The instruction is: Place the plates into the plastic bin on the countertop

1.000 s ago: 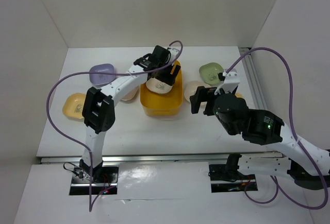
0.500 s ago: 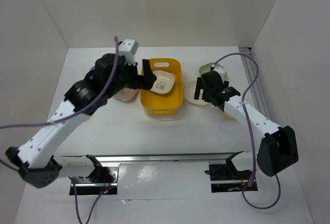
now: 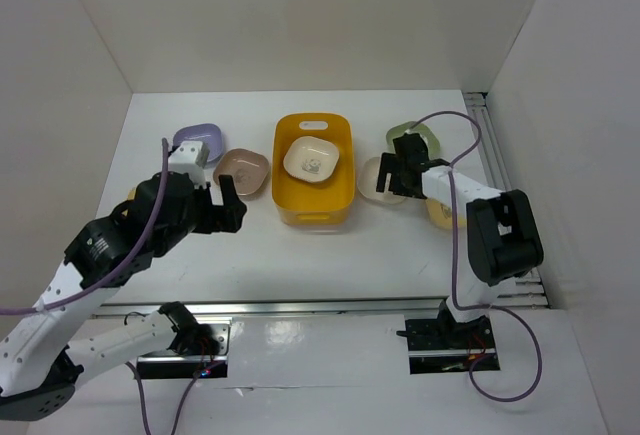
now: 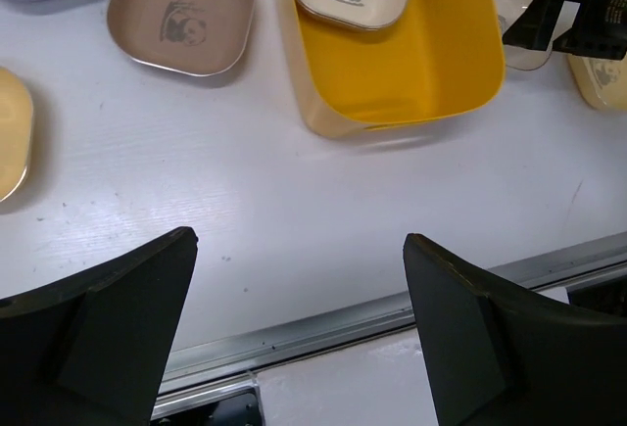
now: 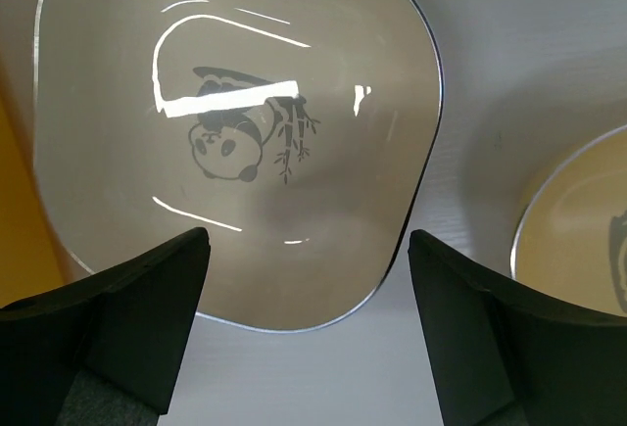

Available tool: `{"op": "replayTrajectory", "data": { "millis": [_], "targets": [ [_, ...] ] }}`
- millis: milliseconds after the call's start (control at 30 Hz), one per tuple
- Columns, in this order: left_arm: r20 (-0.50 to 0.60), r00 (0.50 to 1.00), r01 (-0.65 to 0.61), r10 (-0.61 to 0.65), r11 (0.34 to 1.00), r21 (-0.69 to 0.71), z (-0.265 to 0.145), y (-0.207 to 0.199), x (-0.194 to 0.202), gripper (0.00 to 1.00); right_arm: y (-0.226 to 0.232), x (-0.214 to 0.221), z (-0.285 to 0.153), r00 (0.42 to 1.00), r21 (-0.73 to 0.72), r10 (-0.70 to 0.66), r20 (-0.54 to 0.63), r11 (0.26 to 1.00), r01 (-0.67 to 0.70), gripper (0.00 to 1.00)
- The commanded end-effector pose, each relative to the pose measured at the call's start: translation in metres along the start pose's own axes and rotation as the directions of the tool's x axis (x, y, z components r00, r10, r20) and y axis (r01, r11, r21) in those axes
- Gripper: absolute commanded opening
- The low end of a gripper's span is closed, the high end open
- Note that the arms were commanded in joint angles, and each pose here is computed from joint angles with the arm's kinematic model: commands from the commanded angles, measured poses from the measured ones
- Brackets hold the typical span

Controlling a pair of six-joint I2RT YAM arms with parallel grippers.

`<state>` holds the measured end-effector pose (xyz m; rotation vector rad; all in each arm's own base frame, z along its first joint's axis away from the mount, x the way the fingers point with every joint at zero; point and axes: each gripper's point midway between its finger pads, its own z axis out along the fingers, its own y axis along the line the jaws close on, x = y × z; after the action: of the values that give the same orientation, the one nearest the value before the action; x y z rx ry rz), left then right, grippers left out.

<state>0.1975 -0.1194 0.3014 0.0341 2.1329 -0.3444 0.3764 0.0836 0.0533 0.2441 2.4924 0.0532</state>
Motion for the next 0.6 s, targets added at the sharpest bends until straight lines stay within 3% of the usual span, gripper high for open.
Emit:
{"op": "replayTrajectory", "data": {
  "millis": [0, 133, 367, 400, 433, 500, 567],
  "targets": [
    [0.005, 1.000, 0.002, -0.002, 0.999, -0.051, -0.004, 0.015, 0.008, 1.00, 0.002, -0.021, 0.010, 0.997, 0.007, 0.047, 0.060, 0.999, -0.047, 0.89],
    [-0.021, 1.000, -0.011, 0.010, 0.998, -0.065, 0.000, 0.022, 0.024, 1.00, -0.006, -0.011, 0.020, 0.997, 0.050, 0.064, 0.051, 0.997, -0.067, 0.85],
    [-0.040, 0.999, -0.023, 0.020, 0.996, -0.085, 0.009, 0.030, 0.041, 1.00, -0.021, 0.018, 0.031, 0.992, 0.120, 0.126, 0.021, 0.985, -0.128, 0.53],
    [-0.040, 0.999, -0.023, 0.020, 0.996, -0.085, 0.009, 0.030, 0.041, 1.00, -0.020, 0.014, 0.028, 0.989, 0.113, 0.143, 0.033, 0.983, -0.146, 0.35],
    [-0.042, 0.999, -0.024, 0.021, 0.996, -0.087, 0.009, 0.031, 0.044, 1.00, -0.024, 0.015, 0.026, 0.988, 0.129, 0.151, 0.042, 0.979, -0.155, 0.28],
    [-0.030, 0.999, -0.021, 0.018, 0.996, -0.091, 0.007, 0.033, 0.042, 1.00, -0.028, 0.013, 0.026, 0.985, 0.152, 0.162, 0.059, 0.974, -0.170, 0.28],
    [-0.015, 1.000, -0.013, 0.012, 0.997, -0.083, 0.006, 0.032, 0.039, 1.00, -0.032, 0.019, 0.026, 0.984, 0.171, 0.168, 0.052, 0.970, -0.175, 0.21]
  ]
}}
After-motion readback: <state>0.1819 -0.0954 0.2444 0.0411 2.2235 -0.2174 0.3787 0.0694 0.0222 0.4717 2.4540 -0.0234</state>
